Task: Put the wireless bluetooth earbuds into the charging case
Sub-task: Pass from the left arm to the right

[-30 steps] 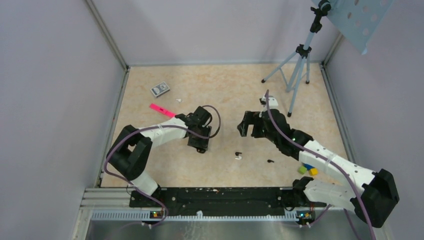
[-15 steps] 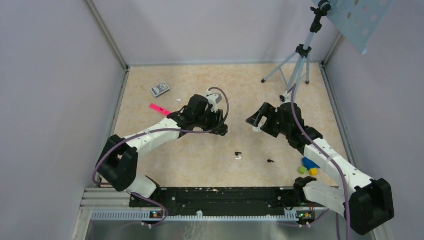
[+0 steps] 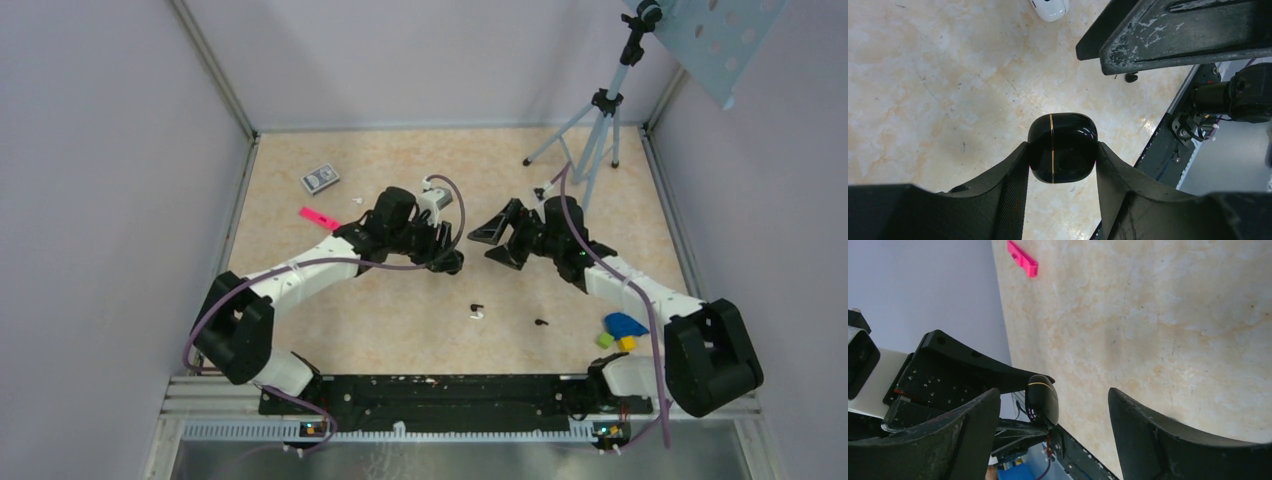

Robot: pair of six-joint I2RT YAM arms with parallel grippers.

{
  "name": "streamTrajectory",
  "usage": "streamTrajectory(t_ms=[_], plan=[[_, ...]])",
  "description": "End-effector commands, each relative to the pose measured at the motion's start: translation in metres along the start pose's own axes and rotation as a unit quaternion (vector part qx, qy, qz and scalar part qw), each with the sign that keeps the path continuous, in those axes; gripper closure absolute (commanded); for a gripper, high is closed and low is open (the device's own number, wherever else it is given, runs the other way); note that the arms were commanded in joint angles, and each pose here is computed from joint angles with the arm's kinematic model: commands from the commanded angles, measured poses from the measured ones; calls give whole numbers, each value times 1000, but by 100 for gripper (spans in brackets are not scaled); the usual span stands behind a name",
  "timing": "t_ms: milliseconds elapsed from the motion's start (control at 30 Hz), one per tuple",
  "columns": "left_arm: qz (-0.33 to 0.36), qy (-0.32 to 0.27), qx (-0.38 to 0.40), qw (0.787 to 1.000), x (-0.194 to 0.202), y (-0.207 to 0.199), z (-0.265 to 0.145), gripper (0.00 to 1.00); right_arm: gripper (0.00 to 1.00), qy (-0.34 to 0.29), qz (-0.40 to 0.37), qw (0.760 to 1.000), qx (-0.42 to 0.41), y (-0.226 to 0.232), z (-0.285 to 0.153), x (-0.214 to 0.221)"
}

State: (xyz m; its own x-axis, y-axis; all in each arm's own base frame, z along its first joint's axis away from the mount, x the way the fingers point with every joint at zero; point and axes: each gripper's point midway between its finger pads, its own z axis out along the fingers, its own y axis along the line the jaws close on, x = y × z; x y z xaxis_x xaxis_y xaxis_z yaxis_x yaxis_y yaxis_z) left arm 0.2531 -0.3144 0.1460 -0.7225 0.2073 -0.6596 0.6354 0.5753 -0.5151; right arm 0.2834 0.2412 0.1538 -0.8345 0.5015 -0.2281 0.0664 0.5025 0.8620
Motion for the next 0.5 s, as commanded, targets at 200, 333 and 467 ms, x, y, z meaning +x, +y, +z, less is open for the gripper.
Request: streamTrajectory(t_ms=[200,333,467], plan=[[78,-31,50,995,-33,-30,-14,57,32,63,-34,995,-74,38,14,24],[79,-22,52,995,-30,-29,-12,56,33,89,-44,992,-81,43,21,38],[78,-20,45,996,-30,-26,-10,56,45,93,-39,991,-90,48,25,44]])
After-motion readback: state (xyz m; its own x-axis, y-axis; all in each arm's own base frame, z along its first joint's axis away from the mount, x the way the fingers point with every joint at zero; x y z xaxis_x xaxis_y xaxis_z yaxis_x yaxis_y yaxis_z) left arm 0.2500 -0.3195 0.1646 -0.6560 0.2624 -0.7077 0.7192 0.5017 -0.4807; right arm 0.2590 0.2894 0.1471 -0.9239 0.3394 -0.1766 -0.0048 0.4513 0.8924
